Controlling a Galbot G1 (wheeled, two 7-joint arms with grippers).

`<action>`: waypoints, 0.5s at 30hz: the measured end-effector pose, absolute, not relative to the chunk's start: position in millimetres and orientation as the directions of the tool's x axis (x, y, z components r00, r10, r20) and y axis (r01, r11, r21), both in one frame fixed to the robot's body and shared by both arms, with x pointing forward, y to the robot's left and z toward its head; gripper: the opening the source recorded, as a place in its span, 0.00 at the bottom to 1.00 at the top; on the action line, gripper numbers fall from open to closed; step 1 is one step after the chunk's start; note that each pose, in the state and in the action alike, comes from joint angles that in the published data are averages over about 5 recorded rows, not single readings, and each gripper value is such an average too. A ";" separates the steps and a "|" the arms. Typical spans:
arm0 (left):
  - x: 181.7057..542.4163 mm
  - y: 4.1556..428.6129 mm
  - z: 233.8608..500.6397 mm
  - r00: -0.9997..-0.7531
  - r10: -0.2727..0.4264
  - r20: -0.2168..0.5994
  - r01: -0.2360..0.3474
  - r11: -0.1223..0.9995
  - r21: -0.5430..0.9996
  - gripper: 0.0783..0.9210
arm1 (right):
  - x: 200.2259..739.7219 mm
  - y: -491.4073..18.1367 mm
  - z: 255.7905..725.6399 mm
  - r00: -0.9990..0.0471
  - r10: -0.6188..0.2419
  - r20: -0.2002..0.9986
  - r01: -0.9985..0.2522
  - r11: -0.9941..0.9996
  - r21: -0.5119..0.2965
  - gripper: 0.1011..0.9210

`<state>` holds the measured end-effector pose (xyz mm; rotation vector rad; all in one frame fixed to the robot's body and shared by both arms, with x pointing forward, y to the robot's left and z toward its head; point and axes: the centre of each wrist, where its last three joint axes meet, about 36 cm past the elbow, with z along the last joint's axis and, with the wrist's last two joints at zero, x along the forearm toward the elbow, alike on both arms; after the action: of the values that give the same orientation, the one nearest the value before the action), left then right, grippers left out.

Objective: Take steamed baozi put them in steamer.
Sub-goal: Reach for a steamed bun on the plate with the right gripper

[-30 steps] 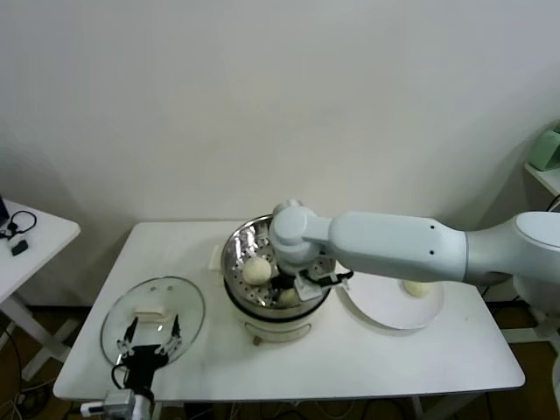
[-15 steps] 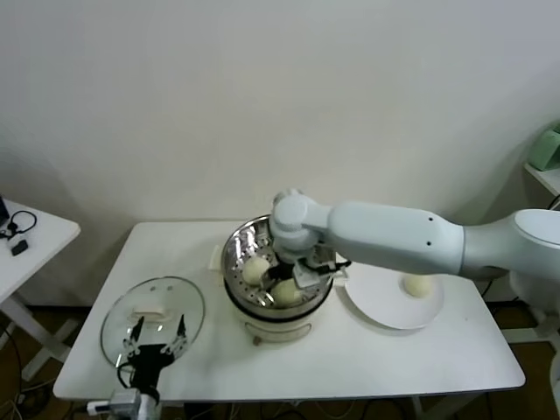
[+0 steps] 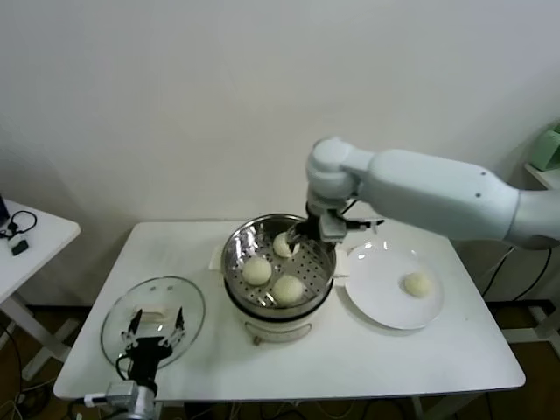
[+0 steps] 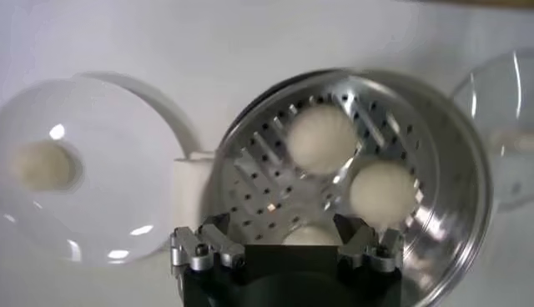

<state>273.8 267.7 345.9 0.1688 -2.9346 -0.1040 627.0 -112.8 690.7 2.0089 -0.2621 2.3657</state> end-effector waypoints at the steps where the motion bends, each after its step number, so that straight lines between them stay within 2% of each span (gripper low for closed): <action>1: 274.2 267.9 345.9 -0.974 -0.120 0.194 -0.106 0.991 0.081 0.88 | 631.7 -124.2 694.5 -0.158 -0.095 0.983 -0.197 -0.972 -0.126 0.88; 8: 275.2 268.9 346.0 -0.976 -0.112 0.189 -0.100 0.992 0.072 0.88 | 659.4 -217.4 700.9 -0.120 -0.155 0.981 -0.649 -0.735 -0.195 0.88; 11: 275.4 267.9 347.1 -0.977 -0.107 0.186 -0.096 0.993 0.065 0.88 | 665.2 -259.9 690.8 -0.118 -0.168 0.979 -0.776 -0.600 -0.196 0.88; 15: 275.6 266.9 350.4 -0.979 -0.100 0.178 -0.091 0.994 0.061 0.88 | 667.6 -310.4 665.0 -0.121 -0.176 0.977 -0.878 -0.440 -0.188 0.88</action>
<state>275.6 266.9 350.4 0.1429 -2.9548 -0.0781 667.6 -310.4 665.0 1.5889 -1.1791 1.6108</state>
